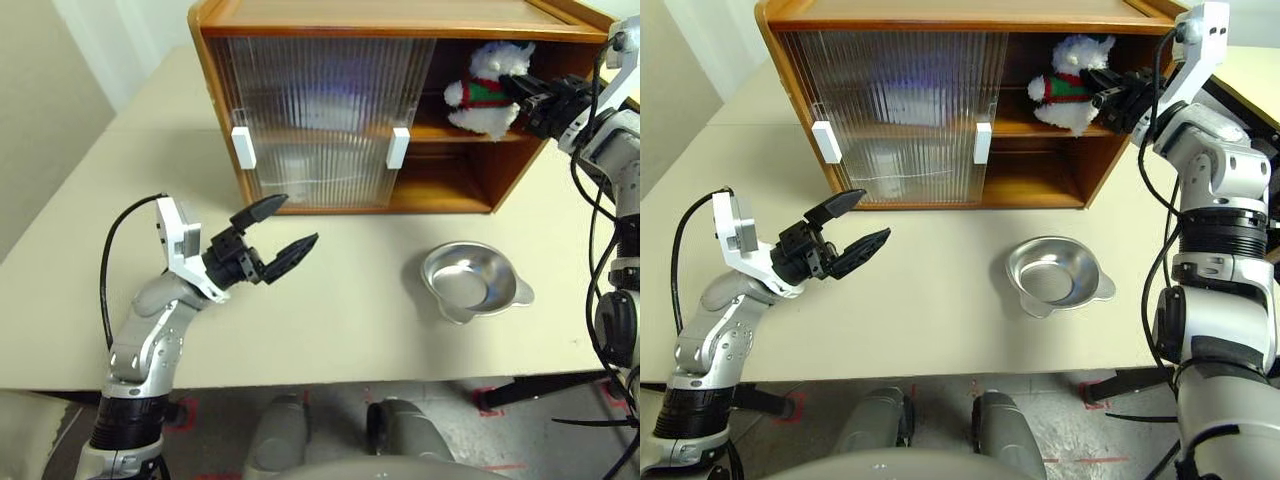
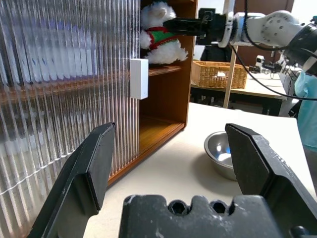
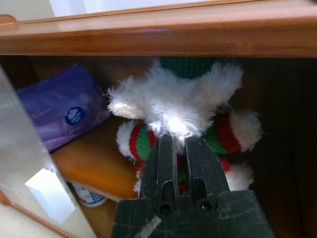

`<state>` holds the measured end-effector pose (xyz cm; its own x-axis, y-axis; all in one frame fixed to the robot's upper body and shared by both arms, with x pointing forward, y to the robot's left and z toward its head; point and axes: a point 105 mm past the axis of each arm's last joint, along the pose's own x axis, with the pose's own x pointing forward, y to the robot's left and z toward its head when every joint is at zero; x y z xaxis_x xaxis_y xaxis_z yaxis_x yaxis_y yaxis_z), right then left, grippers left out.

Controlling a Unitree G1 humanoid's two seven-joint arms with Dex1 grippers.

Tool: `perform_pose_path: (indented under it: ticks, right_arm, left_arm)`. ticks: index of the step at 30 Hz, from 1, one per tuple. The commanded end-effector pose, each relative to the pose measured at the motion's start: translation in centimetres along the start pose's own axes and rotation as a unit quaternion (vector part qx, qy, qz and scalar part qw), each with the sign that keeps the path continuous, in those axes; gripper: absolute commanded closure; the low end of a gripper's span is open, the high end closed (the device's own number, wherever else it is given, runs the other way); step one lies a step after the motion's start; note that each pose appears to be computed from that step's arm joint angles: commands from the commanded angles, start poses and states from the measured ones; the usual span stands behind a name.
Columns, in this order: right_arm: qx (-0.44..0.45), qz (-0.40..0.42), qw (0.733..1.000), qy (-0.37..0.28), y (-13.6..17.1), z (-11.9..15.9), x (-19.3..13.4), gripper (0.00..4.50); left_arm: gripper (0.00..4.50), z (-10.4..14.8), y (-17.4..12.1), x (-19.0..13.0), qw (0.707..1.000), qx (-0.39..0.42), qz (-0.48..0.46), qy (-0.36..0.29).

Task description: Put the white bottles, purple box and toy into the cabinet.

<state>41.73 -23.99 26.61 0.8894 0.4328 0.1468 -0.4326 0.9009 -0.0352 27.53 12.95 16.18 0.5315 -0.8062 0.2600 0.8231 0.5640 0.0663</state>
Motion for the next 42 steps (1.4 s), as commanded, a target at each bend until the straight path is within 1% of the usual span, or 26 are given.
perform_pose_path:
  ticks: [1, 3, 4, 8, 9, 10, 13, 18, 21, 23, 25, 27, 29, 31, 32, 34, 36, 38, 41, 42]
  right_arm:
    - [-0.023, -0.011, 1.0, -0.009, -0.2, 0.4, 0.6, 4.48]
    - [-0.026, -0.016, 0.999, -0.009, -0.4, 0.5, 0.7, 3.79]
    - [-0.027, -0.017, 0.999, -0.011, -0.5, 0.5, 0.7, 3.53]
    - [-0.034, -0.021, 0.999, -0.015, -0.9, 1.1, 0.5, 2.07]
    - [-0.037, -0.023, 0.999, -0.017, -1.0, 1.3, 0.4, 1.54]
    - [-0.039, -0.025, 0.999, -0.018, -1.2, 1.4, 0.3, 1.23]
    - [-0.045, -0.026, 0.999, -0.016, -1.6, 1.9, -0.3, 0.09]
    - [-0.045, -0.019, 0.999, 0.004, -2.4, 2.2, -2.1, 0.03]
    - [0.0, 0.037, 0.999, 0.039, -1.3, 1.6, -3.8, 0.03]
    - [0.049, 0.087, 0.991, 0.087, -0.2, 0.4, -5.5, 0.03]
    - [0.094, 0.139, 0.974, 0.15, 1.1, -1.3, -8.0, 0.03]
    - [0.14, 0.159, 0.959, 0.189, 1.8, -2.2, -9.9, 0.03]
    - [0.177, 0.151, 0.949, 0.214, 1.5, -3.3, -11.7, 0.03]
    - [0.207, 0.126, 0.945, 0.22, 0.6, -4.3, -12.9, 0.03]
    - [0.225, 0.114, 0.941, 0.225, 0.2, -5.1, -13.5, 0.03]
    - [0.259, 0.074, 0.932, 0.242, -0.6, -7.6, -15.2, 0.03]
    - [0.271, 0.047, 0.929, 0.247, -1.2, -9.0, -16.1, 0.03]
    - [0.287, -0.006, 0.923, 0.257, -2.3, -11.0, -17.3, 0.03]
    - [0.322, -0.026, 0.906, 0.274, -1.7, -13.0, -18.5, 0.03]
    - [0.334, -0.032, 0.896, 0.29, -1.2, -14.1, -19.3, 0.03]
  left_arm:
    - [0.0, -0.2, -0.4, -0.1, 1.0, -0.002, 0.002, 0.006]
    - [0.0, -0.2, -0.3, -0.1, 1.0, -0.002, 0.005, 0.007]
    - [0.0, -0.2, -0.4, -0.1, 1.0, -0.002, 0.005, 0.007]
    - [0.0, -0.2, -0.5, -0.2, 1.0, -0.003, 0.006, 0.006]
    - [0.0, -0.2, -0.4, -0.2, 1.0, -0.003, 0.006, 0.006]
    - [0.0, -0.2, -0.5, -0.2, 1.0, -0.004, 0.006, 0.006]
    - [0.0, -0.2, -0.4, -0.1, 1.0, -0.004, 0.005, 0.007]
    - [0.0, -0.2, -0.3, 0.0, 1.0, -0.005, -0.001, 0.009]
    - [0.0, -0.2, -0.3, 0.0, 1.0, -0.004, -0.001, 0.009]
    - [0.0, -0.2, -0.3, 0.0, 1.0, -0.005, -0.002, 0.009]
    - [0.0, -0.3, -0.4, 0.0, 1.0, -0.006, -0.006, 0.009]
    - [0.0, -0.3, -0.5, 0.1, 1.0, -0.007, -0.008, 0.009]
    - [0.0, -0.3, -0.5, 0.1, 1.0, -0.008, -0.011, 0.007]
    - [0.0, -0.3, -0.6, 0.1, 1.0, -0.009, -0.013, 0.007]
    - [0.0, -0.3, -0.7, 0.1, 1.0, -0.01, -0.013, 0.006]
    - [0.0, -0.4, -0.8, 0.2, 1.0, -0.013, -0.015, 0.007]
    - [0.0, -0.4, -0.9, 0.2, 1.0, -0.014, -0.017, 0.007]
    - [0.0, -0.4, -0.9, 0.2, 1.0, -0.014, -0.017, 0.007]
    - [0.0, -0.5, -0.9, 0.1, 1.0, -0.014, -0.016, 0.007]
    - [0.0, -0.5, -0.9, 0.1, 1.0, -0.014, -0.017, 0.007]
